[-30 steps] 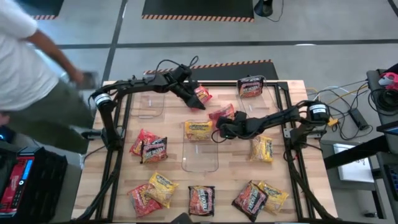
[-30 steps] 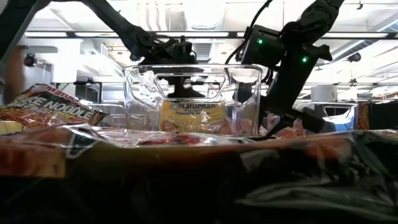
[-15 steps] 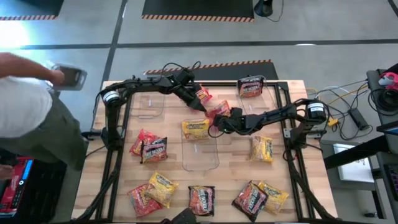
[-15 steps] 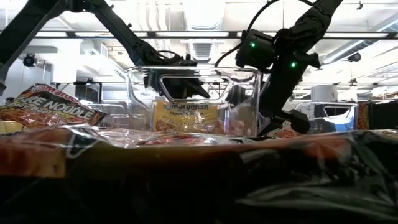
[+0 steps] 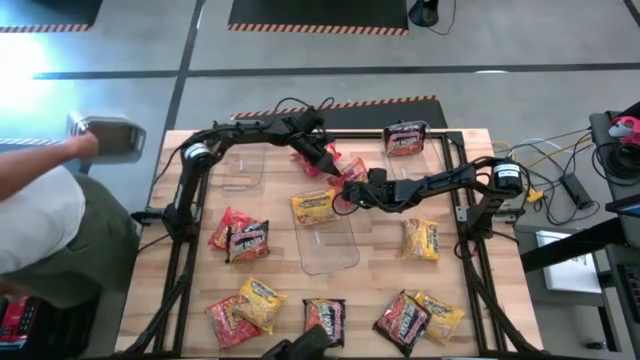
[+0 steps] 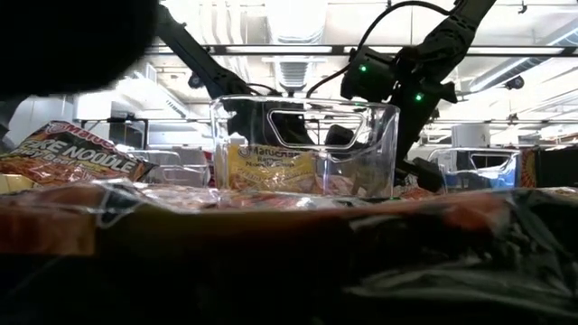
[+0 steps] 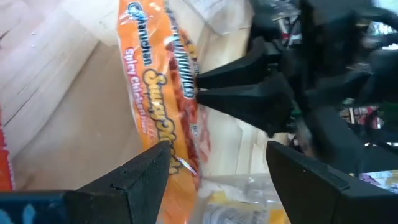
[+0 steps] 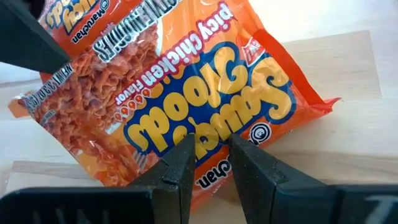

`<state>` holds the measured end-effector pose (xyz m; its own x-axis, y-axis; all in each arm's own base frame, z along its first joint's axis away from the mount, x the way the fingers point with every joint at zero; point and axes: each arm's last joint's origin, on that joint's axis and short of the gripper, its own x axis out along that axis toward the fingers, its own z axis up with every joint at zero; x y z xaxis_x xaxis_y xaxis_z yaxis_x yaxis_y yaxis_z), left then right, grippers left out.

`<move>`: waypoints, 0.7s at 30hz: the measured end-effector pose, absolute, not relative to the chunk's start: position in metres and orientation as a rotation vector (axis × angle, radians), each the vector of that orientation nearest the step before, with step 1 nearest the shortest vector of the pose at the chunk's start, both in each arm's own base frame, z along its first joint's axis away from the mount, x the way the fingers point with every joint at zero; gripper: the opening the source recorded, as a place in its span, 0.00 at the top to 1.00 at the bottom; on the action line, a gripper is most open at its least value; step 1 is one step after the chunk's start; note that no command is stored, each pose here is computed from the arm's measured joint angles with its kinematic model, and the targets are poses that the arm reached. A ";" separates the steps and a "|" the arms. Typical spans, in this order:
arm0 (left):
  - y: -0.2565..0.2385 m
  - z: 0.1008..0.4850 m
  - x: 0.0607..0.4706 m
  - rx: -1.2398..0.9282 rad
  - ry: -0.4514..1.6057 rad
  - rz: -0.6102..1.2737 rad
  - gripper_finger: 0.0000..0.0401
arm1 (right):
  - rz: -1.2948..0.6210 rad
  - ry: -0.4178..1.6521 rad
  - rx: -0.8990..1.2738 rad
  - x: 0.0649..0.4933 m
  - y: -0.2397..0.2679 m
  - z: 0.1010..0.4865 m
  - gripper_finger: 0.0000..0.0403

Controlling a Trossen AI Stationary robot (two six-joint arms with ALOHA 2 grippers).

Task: Sort Maruchan noodles
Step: Put the orange noodle pack into the top left transparent bin

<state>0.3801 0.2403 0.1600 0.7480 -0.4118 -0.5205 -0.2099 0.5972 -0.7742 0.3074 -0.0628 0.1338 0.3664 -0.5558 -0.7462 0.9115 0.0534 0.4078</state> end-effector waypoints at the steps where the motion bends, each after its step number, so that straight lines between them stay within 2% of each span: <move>1: 0.242 0.161 0.382 -0.945 0.755 -0.132 0.38 | -1.173 0.446 0.989 0.307 -0.063 0.134 0.77; 8: 0.249 0.171 0.390 -0.868 0.854 -0.067 0.40 | -1.151 0.466 0.949 0.308 -0.063 0.134 0.77; 16: 0.255 0.171 0.389 -0.807 1.005 -0.085 0.40 | -1.131 0.500 0.893 0.308 -0.063 0.134 0.77; 21: 0.257 0.170 0.388 -0.823 1.019 -0.141 0.40 | -1.106 0.515 0.851 0.309 -0.063 0.135 0.77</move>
<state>0.3885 0.2567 0.1696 0.5428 -0.4657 -0.6990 -0.2583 0.6993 -0.6665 0.3093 -0.0632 0.1349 0.3834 -0.5595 -0.7349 0.9225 0.1929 0.3343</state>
